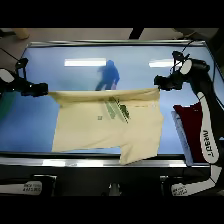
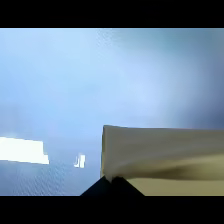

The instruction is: Fold the shirts.

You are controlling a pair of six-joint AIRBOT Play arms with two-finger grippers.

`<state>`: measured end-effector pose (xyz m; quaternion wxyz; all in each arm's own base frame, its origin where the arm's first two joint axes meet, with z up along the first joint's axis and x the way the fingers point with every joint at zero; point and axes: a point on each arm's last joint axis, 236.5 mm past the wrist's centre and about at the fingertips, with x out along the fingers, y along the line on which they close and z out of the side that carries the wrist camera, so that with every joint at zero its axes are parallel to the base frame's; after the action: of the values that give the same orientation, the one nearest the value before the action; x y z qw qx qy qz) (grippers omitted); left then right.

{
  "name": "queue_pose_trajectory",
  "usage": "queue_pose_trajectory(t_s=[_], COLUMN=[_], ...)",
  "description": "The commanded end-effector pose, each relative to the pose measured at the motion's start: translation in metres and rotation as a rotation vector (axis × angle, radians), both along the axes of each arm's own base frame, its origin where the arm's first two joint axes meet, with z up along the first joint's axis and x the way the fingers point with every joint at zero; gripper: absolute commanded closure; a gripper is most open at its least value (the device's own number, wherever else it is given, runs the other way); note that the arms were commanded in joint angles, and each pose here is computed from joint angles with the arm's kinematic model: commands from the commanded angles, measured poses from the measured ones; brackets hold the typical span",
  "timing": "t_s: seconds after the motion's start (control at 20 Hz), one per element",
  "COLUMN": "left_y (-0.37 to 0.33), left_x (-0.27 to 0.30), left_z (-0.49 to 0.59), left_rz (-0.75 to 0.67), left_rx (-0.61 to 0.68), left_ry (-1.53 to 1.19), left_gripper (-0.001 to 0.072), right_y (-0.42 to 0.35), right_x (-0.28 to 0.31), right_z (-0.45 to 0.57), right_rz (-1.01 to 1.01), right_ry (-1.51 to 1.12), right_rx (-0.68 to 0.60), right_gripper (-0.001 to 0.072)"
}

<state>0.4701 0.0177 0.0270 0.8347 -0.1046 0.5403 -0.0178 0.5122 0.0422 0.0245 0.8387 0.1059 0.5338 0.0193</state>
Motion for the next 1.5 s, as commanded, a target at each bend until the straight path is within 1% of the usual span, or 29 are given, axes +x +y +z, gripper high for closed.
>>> queue_pose_trajectory(t_s=[0.0, 0.1, 0.15, 0.25, 0.3, 0.35, 0.5, 0.6, 0.7, 0.75, 0.8, 0.85, 0.9, 0.95, 1.05, 1.1, 1.2, 1.3, 1.35, 1.45], left_y=[-0.002, -0.002, -0.005, -0.016, -0.018, -0.018, -0.023, -0.029, -0.027, -0.026, -0.026, -0.024, -0.019, -0.012, 0.001, 0.005, 0.006, -0.006, -0.013, -0.024], left_x=[0.056, 0.067, 0.060, 0.009, -0.028, -0.055, -0.096, -0.120, -0.123, -0.119, -0.117, -0.116, -0.114, -0.110, -0.120, -0.137, -0.187, -0.236, -0.256, -0.282], left_z=[-0.013, -0.006, -0.006, -0.019, -0.029, -0.039, -0.086, -0.111, -0.117, -0.113, -0.105, -0.092, -0.077, -0.061, -0.037, -0.035, -0.054, -0.081, -0.093, -0.108], left_rz=[0.035, 0.035, 0.015, -0.130, -0.182, -0.197, -0.133, -0.137, -0.129, -0.125, -0.129, -0.139, -0.150, -0.131, -0.090, -0.077, -0.032, 0.001, 0.005, 0.011], left_rx=[-0.033, -0.039, -0.040, -0.040, -0.041, -0.039, -0.059, -0.073, -0.074, -0.077, -0.082, -0.079, -0.078, -0.075, -0.072, -0.077, -0.103, -0.151, -0.167, -0.181], left_ry=[-0.109, -0.133, -0.100, 0.110, 0.265, 0.377, 0.537, 0.609, 0.611, 0.597, 0.596, 0.599, 0.585, 0.544, 0.486, 0.490, 0.537, 0.567, 0.573, 0.583], left_gripper=[0.0679, 0.0678, 0.0678, 0.0678, 0.0678, 0.0678, 0.0678, 0.0678, 0.0678, 0.0615, 0.0313, 0.0080, 0.0077, 0.0097, 0.0107, 0.0107, 0.0107, 0.0108, 0.0110, 0.0110], right_y=[0.002, 0.003, 0.004, 0.004, -0.002, -0.008, -0.005, 0.004, 0.004, 0.004, 0.004, 0.002, -0.003, -0.015, -0.036, -0.034, -0.028, -0.031, -0.030, -0.029], right_x=[0.050, 0.046, 0.030, -0.033, -0.072, -0.099, -0.140, -0.161, -0.164, -0.161, -0.159, -0.160, -0.168, -0.180, -0.199, -0.207, -0.230, -0.256, -0.266, -0.277], right_z=[-0.001, 0.002, -0.003, -0.018, -0.025, -0.030, -0.069, -0.093, -0.099, -0.097, -0.092, -0.083, -0.072, -0.059, -0.040, -0.039, -0.050, -0.063, -0.067, -0.070], right_rz=[-0.058, -0.055, -0.041, 0.038, 0.071, 0.084, 0.058, 0.047, 0.014, -0.006, -0.018, 0.006, 0.052, 0.080, 0.083, 0.064, 0.034, 0.012, 0.010, 0.030], right_ry=[-0.180, -0.171, -0.101, 0.157, 0.317, 0.429, 0.591, 0.653, 0.662, 0.648, 0.635, 0.615, 0.618, 0.639, 0.650, 0.638, 0.636, 0.665, 0.681, 0.691], right_rx=[0.028, 0.029, 0.026, -0.013, -0.047, -0.069, -0.044, -0.003, 0.003, 0.006, 0.008, -0.002, -0.033, -0.084, -0.168, -0.134, -0.025, 0.049, 0.075, 0.079], right_gripper=[0.0692, 0.0691, 0.0691, 0.0691, 0.0691, 0.0691, 0.0692, 0.0692, 0.0692, 0.0666, 0.0419, 0.0321, 0.0319, 0.0280, 0.0281, 0.0281, 0.0281, 0.0282, 0.0282, 0.0283])
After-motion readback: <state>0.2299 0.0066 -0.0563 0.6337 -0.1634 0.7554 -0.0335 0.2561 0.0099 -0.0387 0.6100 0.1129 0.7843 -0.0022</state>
